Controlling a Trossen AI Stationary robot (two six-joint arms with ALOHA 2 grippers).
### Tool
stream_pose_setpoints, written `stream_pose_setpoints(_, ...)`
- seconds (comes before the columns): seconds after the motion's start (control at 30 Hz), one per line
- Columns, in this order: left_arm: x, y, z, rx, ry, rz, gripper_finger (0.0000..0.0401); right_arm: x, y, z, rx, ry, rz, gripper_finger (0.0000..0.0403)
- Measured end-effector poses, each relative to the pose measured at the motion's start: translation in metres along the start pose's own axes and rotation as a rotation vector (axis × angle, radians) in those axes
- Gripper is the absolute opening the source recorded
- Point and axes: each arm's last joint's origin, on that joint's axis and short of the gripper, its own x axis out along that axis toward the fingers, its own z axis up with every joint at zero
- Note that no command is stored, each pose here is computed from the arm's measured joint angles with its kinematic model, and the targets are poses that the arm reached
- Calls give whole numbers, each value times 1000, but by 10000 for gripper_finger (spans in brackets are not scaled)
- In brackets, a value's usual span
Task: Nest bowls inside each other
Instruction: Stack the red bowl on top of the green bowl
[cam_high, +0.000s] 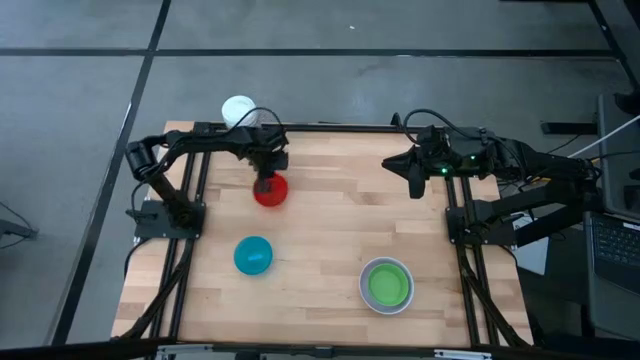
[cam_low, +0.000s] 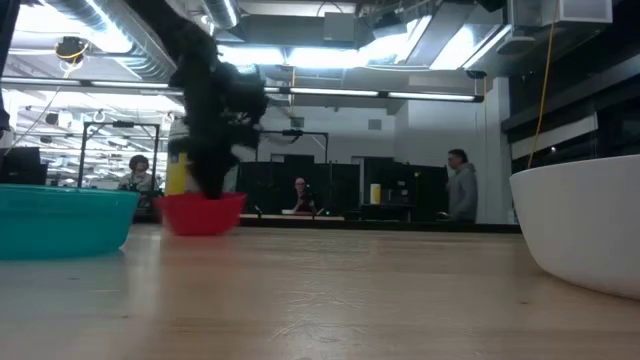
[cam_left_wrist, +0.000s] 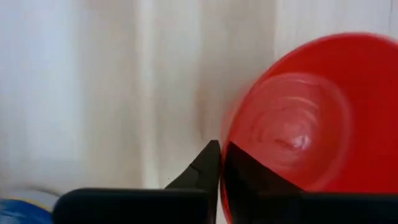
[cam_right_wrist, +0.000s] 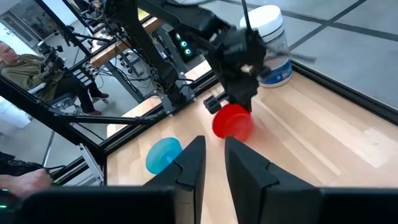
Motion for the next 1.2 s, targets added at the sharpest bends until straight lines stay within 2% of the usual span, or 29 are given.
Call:
stream_pose_setpoints(0.1,-21,12,21,-51,-101,50,5,5,-2,0,-3,10,-17,57)
stream_pose_setpoints(0.3,-81,33,66,-115,-340,280,3,41,-11,-4,8,123,-48,51)
stream_pose_setpoints(0.47,-100,31,88,-164,-396,483,3,71,-23,-8,7,183,-123,76)
stream_pose_setpoints(0.53,-98,26,94,-197,-419,501,2,77,-30,-7,13,180,-166,92)
stream_pose_setpoints(0.7,-102,4,118,-296,-601,487,2,79,-38,9,-26,122,-247,132)
stream_pose_setpoints(0.8,-111,-11,132,-334,-743,457,2,78,-40,18,-82,101,-309,152)
stream_pose_setpoints(0.97,-134,-21,147,-377,-881,434,2,72,-46,29,-148,106,-419,175)
stream_pose_setpoints(1.07,-141,-20,152,-380,-895,455,2,68,-48,34,-170,99,-450,185)
stream_pose_setpoints(1.2,-134,-15,157,-376,-881,454,2,65,-48,42,-176,71,-453,191)
